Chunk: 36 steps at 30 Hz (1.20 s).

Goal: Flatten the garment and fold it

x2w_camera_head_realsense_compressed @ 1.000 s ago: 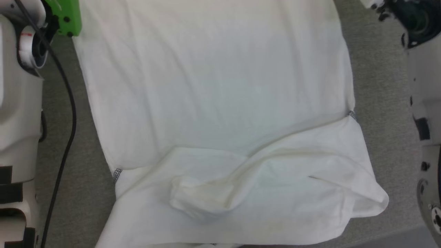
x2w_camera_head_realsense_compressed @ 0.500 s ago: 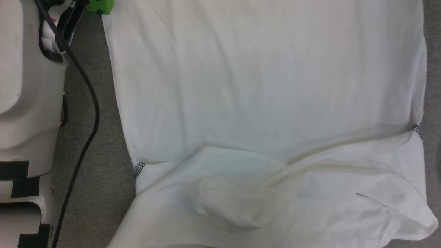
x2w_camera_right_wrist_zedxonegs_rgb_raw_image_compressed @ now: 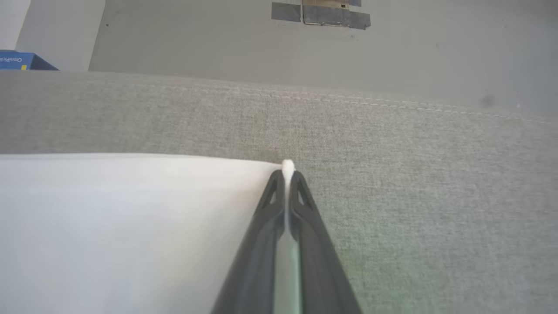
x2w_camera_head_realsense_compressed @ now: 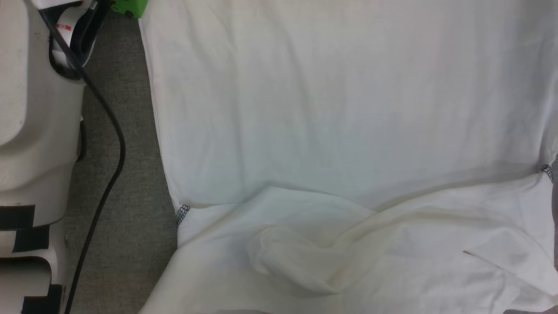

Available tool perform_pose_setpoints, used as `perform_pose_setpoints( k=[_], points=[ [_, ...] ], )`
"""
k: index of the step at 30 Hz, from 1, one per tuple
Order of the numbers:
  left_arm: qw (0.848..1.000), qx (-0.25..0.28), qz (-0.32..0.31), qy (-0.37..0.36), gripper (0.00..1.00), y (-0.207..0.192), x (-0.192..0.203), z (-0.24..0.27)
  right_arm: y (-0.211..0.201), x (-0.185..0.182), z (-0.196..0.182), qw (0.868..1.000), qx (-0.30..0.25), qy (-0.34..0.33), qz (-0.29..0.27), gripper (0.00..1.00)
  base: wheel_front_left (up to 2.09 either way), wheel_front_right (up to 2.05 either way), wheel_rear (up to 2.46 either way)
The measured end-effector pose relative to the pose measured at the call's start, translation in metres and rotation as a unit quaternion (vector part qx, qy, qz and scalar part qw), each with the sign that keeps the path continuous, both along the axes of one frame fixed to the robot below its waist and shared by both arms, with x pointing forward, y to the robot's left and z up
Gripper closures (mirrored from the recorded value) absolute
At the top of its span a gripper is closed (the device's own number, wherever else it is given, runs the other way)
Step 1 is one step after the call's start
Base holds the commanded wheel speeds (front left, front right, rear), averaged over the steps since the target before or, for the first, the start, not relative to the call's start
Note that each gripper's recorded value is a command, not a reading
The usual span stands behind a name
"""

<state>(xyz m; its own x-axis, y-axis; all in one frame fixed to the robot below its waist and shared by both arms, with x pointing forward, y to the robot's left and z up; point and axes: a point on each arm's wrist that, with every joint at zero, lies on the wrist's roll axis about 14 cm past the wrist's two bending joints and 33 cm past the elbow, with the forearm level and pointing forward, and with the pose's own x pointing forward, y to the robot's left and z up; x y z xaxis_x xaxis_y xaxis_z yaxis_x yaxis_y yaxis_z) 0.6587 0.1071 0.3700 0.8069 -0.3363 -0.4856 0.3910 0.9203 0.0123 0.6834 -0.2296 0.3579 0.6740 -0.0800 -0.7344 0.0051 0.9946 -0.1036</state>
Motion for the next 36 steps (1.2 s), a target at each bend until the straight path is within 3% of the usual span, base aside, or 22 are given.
perform_pose_setpoints(
  k=[7, 18, 27, 36],
  points=[
    [0.997, 0.005, 0.002, -0.081, 1.0, 0.003, 0.011, 0.028, 0.0, 0.003, 0.032, 0.995, -0.003, -0.098, 0.019, 1.0, 0.0, 0.0, 0.0],
    [0.97, -0.016, 0.015, -0.243, 1.0, 0.004, 0.024, 0.113, -0.008, 0.002, 0.123, 0.961, -0.027, -0.268, 0.056, 1.0, 0.0, 0.0, 0.0],
    [0.955, -0.058, 0.013, -0.29, 1.0, 0.004, -0.006, 0.16, -0.008, -0.038, 0.152, 0.949, -0.01, -0.306, 0.077, 1.0, 0.0, 0.0, 0.0],
    [0.96, -0.095, -0.006, -0.262, 1.0, 0.006, -0.087, 0.163, 0.006, -0.12, 0.15, 0.95, 0.045, -0.291, 0.104, 1.0, 0.0, 0.0, 0.0]
  ],
)
